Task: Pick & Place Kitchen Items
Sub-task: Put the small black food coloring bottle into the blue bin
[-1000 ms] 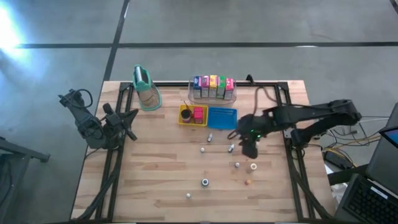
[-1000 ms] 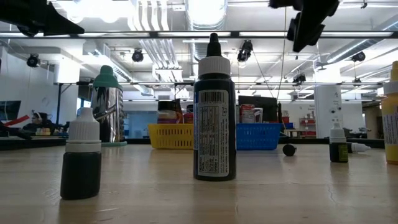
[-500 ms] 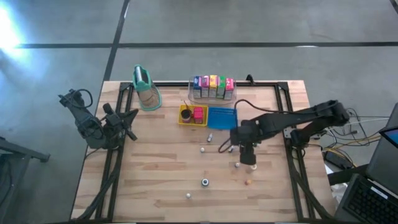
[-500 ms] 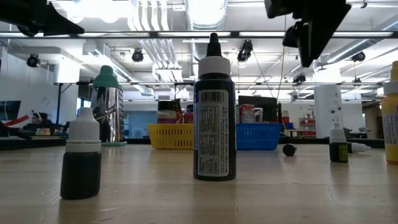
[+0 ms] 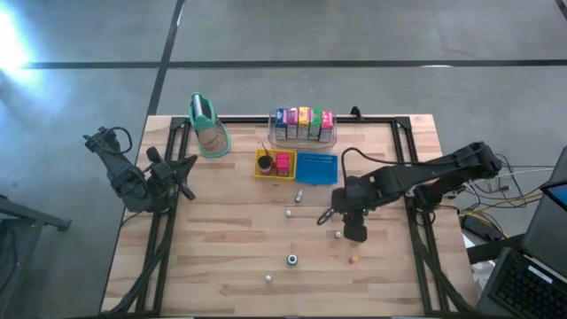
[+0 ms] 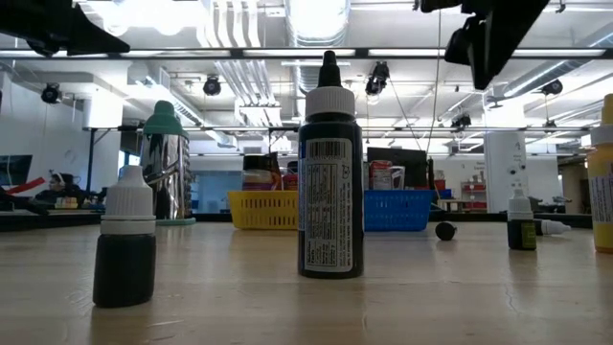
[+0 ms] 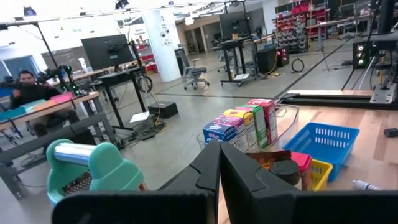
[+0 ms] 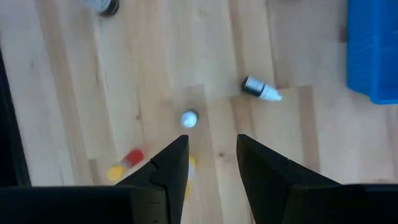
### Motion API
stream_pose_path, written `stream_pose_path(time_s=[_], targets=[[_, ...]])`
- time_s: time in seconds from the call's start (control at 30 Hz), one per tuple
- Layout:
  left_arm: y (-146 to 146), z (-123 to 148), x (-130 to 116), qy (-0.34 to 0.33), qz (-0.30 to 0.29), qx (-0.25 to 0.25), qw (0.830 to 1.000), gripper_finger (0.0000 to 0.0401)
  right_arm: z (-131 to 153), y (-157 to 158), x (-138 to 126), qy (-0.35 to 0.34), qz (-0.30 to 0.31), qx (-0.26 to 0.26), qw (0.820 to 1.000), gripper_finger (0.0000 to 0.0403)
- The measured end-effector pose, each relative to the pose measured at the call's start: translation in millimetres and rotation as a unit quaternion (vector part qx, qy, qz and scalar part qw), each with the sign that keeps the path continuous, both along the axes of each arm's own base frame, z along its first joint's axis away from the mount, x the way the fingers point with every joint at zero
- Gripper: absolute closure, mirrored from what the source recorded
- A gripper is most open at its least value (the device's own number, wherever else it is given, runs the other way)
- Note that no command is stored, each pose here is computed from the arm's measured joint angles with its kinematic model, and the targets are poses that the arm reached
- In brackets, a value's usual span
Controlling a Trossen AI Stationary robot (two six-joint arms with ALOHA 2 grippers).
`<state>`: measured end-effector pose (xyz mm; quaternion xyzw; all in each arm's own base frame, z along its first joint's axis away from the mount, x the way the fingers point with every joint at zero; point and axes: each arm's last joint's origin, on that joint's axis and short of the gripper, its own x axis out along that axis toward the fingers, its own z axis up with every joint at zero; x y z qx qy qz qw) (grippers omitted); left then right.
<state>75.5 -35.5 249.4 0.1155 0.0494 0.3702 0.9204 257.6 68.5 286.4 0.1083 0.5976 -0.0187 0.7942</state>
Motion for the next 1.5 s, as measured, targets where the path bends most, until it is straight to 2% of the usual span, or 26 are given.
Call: stream_pose_path(time_s=[0.23,0.5,0.7,0.9,1.03,1.27,1.5], targets=[[0.2,-0.2,-0.2,0.016,0.001,0.017,1.0,0.0387,1.0,1.6,3.5,-0.021,-0.004,0.007,1.0,0.025],[0.2,-0.1,-0.2,0.009,0.001,0.01,1.0,0.0387,1.5,3.2,5.4,-0.025,-0.059,0.029,0.998,0.0238],[-0.1,-0.4,0.1,-0.046,-0.004,-0.052,0.998,0.0387,-3.2,3.6,4.3,-0.021,-0.044,0.022,0.999,0.025],[-0.1,-0.6,0.1,-0.021,-0.006,-0.027,0.999,0.0387,-11.5,4.2,6.9,-0.035,-0.035,0.023,0.998,0.0266],[-0.1,-0.6,0.1,-0.017,-0.006,-0.023,1.0,0.0387,-20.9,5.1,9.9,-0.052,-0.052,0.035,0.997,0.0266],[-0.2,-0.5,0.1,-0.017,-0.007,-0.023,1.0,0.0387,-53.1,3.4,2.4,-0.02,-0.115,0.049,0.992,0.024],[-0.2,-0.6,0.2,-0.017,-0.007,-0.023,1.0,0.0387,-66.6,4.5,-1.7,-0.013,-0.121,0.05,0.991,0.0227]])
